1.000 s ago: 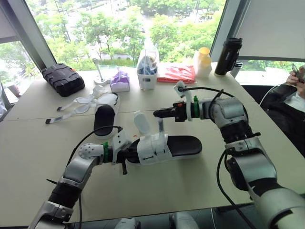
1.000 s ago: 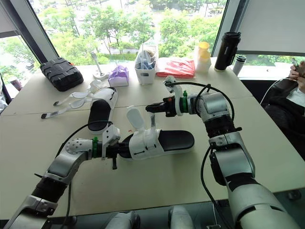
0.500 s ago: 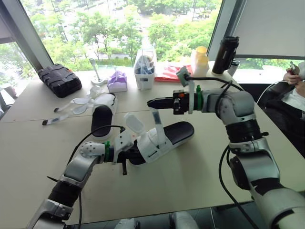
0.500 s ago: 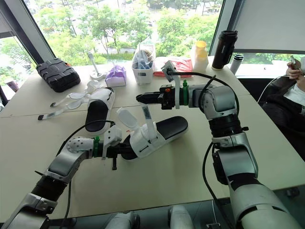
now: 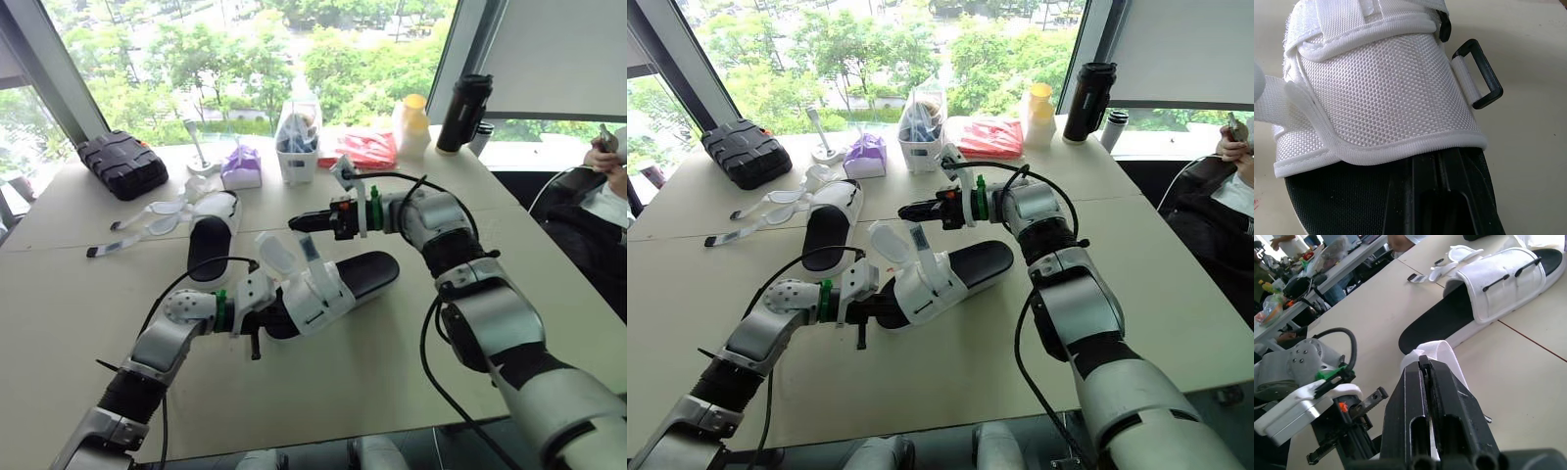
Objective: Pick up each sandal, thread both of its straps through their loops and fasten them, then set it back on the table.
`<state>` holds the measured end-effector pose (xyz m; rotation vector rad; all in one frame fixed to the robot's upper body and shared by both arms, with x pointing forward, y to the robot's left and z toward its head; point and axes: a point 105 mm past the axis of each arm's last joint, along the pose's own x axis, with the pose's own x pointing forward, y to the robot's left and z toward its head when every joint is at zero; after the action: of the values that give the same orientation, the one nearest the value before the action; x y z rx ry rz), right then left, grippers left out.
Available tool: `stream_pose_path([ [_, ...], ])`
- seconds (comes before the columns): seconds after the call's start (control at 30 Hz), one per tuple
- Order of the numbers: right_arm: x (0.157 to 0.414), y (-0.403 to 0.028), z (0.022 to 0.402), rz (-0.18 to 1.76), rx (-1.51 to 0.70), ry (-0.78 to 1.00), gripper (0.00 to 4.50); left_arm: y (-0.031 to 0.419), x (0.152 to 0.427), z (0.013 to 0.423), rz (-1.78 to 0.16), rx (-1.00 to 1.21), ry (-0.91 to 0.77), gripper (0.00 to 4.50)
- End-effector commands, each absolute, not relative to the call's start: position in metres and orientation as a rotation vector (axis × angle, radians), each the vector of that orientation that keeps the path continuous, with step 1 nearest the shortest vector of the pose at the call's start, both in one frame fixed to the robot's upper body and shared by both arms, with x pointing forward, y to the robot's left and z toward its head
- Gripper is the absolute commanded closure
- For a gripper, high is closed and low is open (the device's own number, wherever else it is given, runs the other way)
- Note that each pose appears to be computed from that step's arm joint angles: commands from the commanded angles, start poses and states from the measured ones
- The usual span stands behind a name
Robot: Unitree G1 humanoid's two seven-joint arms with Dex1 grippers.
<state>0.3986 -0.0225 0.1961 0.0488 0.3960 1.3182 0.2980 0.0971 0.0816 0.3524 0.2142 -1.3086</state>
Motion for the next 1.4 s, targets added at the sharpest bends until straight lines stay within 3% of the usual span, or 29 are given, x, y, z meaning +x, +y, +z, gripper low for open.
stream_pose_path([
  [0.03,0.409,-0.017,0.21,1.285,0.011,0.323,4.46,0.101,0.284,0.048,-1.33,0.355,0.366,4.5],
  [0.37,0.42,-0.022,0.17,1.161,-0.077,0.407,4.46,0.103,0.284,0.049,-1.324,0.358,0.364,4.5],
  [0.63,0.41,-0.03,0.123,1.175,-0.263,0.534,4.46,0.103,0.284,0.05,-1.315,0.354,0.361,4.5],
  [0.73,0.407,-0.033,0.114,1.196,-0.334,0.546,3.44,0.103,0.284,0.05,-1.313,0.354,0.358,4.5],
  [0.87,0.407,-0.034,0.11,1.213,-0.445,0.501,1.54,0.103,0.286,0.051,-1.309,0.351,0.354,4.5],
  [1.1,0.406,-0.041,0.101,1.241,-0.629,0.417,1.54,0.104,0.288,0.052,-1.302,0.35,0.347,4.5],
  [1.4,0.396,-0.056,0.101,1.235,-0.529,0.43,1.54,0.114,0.3,0.061,-1.257,0.356,0.324,4.5],
])
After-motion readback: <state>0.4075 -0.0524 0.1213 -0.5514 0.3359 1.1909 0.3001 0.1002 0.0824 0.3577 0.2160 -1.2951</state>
